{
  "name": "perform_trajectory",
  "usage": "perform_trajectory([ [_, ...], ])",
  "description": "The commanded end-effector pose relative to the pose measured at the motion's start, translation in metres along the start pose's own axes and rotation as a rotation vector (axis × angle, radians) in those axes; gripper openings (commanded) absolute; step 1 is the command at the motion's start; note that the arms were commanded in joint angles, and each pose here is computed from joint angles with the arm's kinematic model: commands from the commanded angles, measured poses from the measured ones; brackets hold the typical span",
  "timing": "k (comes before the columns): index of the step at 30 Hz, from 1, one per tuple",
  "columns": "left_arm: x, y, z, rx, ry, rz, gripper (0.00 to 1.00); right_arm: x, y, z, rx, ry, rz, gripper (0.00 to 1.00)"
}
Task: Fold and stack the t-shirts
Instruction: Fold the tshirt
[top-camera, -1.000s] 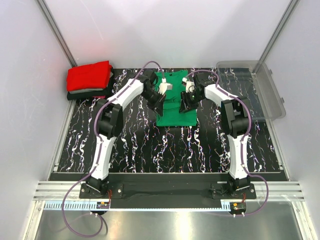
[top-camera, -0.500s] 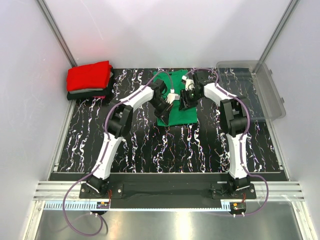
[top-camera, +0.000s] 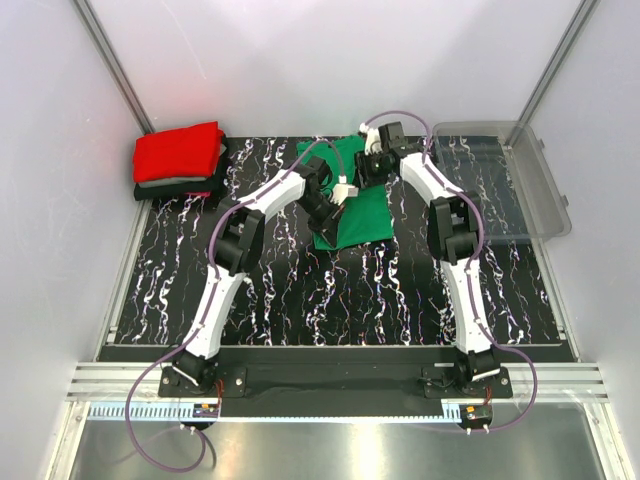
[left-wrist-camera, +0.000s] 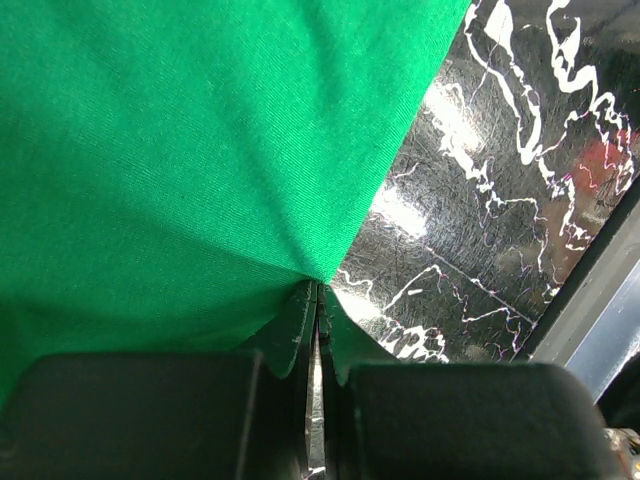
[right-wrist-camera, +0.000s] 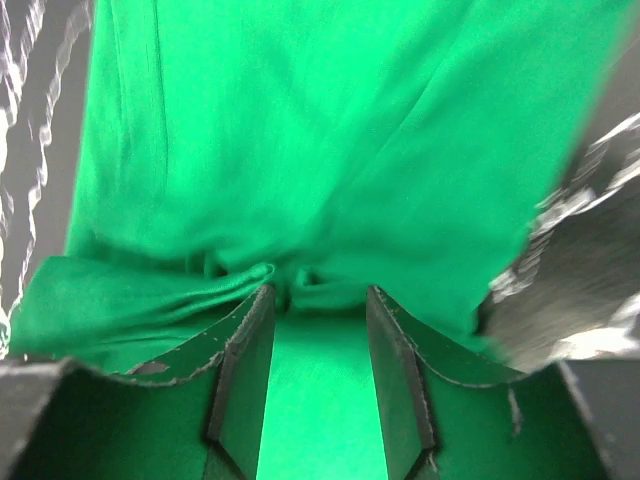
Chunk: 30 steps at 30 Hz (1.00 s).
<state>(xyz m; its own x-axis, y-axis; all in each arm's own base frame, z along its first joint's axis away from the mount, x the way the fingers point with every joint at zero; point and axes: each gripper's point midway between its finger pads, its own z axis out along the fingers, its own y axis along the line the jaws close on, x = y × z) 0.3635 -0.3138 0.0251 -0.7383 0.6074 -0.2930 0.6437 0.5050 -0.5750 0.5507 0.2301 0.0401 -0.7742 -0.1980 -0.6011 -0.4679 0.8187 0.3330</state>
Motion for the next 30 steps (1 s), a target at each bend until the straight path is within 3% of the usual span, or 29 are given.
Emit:
perform_trajectory([
  [1,-0.009,0.003,-0.011,-0.059,-0.023,0.045,0.03,-0.089,-0.002,-0.028,0.098,-0.252,-0.1,0.49],
  [6,-0.031,-0.029,-0.062,-0.104,-0.124,0.126,0.07,-0.152,0.028,-0.097,0.131,-0.423,-0.197,0.5],
  [11,-0.05,-0.059,-0.13,-0.233,-0.254,0.216,0.17,-0.159,0.053,-0.155,0.13,-0.469,-0.227,0.51],
  [12,-0.05,-0.057,-0.139,-0.281,-0.264,0.206,0.23,-0.146,0.054,-0.166,0.132,-0.449,-0.209,0.51],
  [13,-0.048,-0.063,-0.151,-0.305,-0.284,0.213,0.35,-0.134,0.056,-0.169,0.107,-0.428,-0.189,0.51],
  [14,-0.046,-0.062,-0.155,-0.328,-0.289,0.202,0.59,-0.129,0.058,-0.192,0.091,-0.44,-0.147,0.52],
  [16,-0.031,-0.058,-0.155,-0.337,-0.287,0.099,0.76,-0.069,0.052,-0.173,0.016,-0.306,-0.068,0.54],
  [17,-0.024,-0.059,-0.15,-0.301,-0.275,0.071,0.77,-0.033,0.04,-0.172,0.018,-0.238,-0.018,0.54],
  [20,0.003,-0.051,-0.128,-0.227,-0.217,-0.073,0.8,0.018,0.038,-0.174,-0.051,-0.124,0.015,0.57],
  [23,0.018,-0.037,-0.108,-0.188,-0.192,-0.225,0.78,0.07,0.028,-0.165,-0.121,0.033,0.152,0.57],
  [26,0.027,-0.029,-0.093,-0.141,-0.173,-0.308,0.79,0.096,0.019,-0.157,-0.18,0.128,0.306,0.56],
  [30,0.029,-0.015,-0.08,-0.108,-0.169,-0.38,0.82,0.107,0.01,-0.149,-0.187,0.155,0.333,0.57],
])
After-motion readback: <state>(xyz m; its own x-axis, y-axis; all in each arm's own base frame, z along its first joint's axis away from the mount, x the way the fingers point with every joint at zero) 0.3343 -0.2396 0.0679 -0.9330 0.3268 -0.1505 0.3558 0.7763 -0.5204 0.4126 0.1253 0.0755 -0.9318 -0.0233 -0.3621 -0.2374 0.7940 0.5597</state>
